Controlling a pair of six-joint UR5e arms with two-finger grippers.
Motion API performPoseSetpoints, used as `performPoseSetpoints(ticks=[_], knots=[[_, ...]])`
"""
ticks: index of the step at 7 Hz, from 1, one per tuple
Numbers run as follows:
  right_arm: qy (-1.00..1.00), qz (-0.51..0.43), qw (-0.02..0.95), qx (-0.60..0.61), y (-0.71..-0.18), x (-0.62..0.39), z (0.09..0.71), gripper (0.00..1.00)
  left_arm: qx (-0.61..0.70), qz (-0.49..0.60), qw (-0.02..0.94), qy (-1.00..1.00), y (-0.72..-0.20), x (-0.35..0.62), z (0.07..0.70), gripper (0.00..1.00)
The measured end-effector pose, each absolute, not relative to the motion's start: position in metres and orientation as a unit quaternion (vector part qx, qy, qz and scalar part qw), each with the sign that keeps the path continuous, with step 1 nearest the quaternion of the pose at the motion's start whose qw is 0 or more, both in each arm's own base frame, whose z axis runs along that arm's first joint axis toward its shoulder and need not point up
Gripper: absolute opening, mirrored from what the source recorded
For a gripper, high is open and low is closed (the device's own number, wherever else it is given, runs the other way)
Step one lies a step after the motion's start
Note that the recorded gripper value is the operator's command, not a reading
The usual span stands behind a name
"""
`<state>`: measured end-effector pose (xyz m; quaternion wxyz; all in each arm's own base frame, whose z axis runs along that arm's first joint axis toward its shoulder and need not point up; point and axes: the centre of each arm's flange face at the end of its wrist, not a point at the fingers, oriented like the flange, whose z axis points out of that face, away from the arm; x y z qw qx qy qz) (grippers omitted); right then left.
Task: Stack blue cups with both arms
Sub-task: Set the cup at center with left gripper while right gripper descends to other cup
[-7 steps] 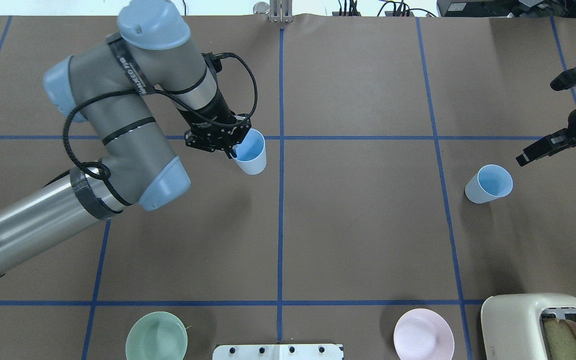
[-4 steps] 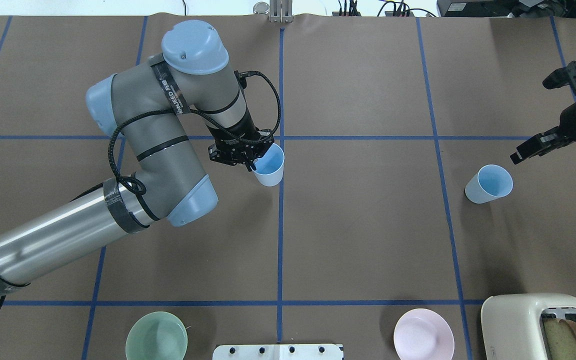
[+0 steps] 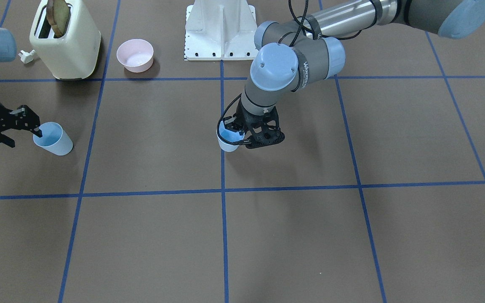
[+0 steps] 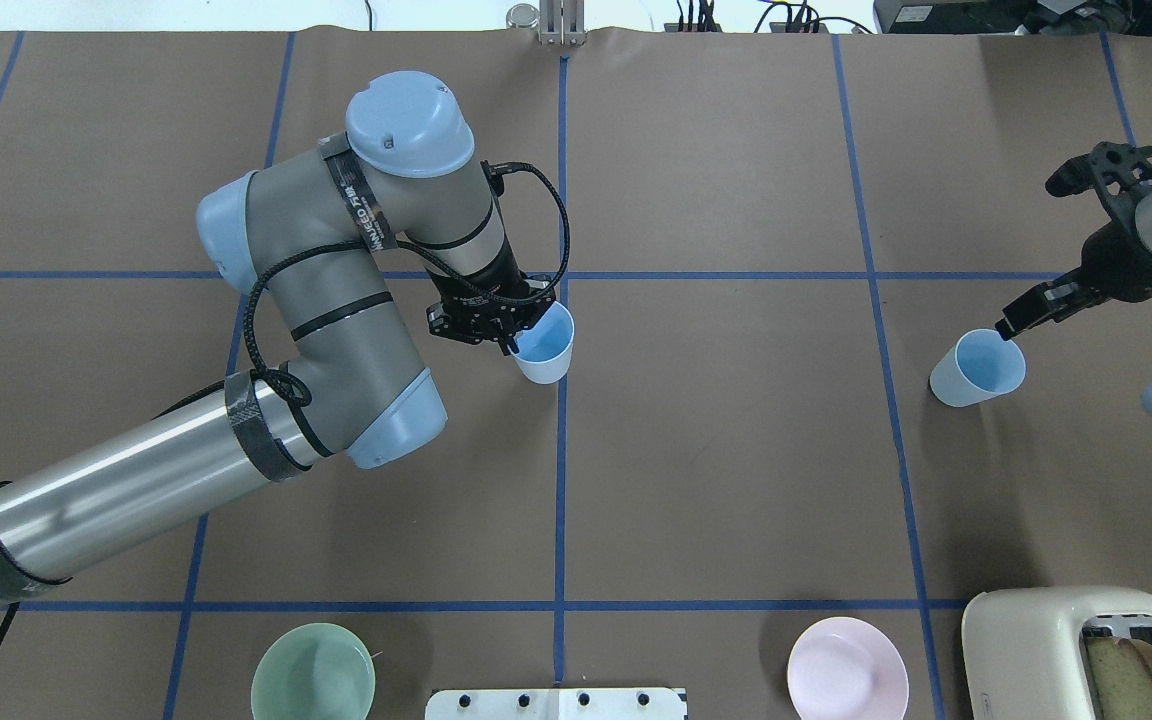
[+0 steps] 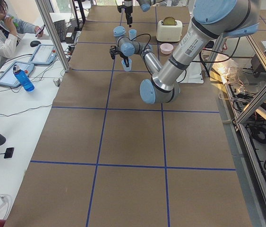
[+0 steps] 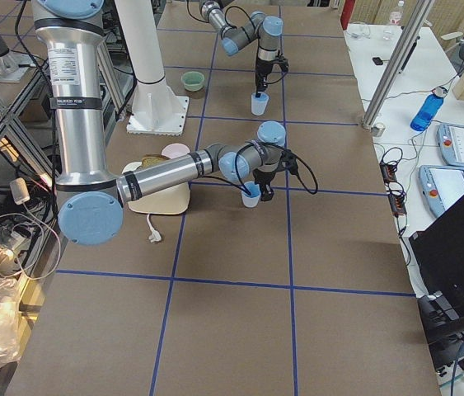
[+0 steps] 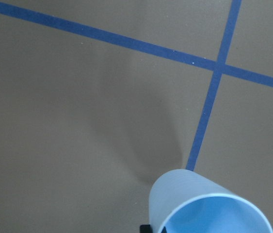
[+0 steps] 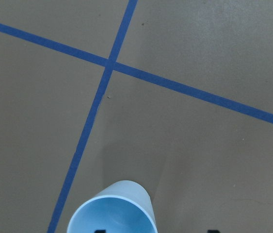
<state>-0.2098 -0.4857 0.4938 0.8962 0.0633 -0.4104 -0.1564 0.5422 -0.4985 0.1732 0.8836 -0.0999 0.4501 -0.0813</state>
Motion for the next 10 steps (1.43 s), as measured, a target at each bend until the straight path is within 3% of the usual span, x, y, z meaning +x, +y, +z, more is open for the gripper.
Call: performPoseSetpoints(ticks=[9, 10], knots=[[-0.401, -0.173, 0.898, 0.050, -0.476, -0.231, 0.509, 0.74, -0.091, -0.080, 0.880, 0.460, -0.489, 0.577, 0.186, 0.00], [-0.399, -0.176, 0.898, 0.048, -0.475, -0.234, 0.511, 0.73, -0.090, -0.078, 0.880, 0.461, -0.489, 0.577, 0.186, 0.08]])
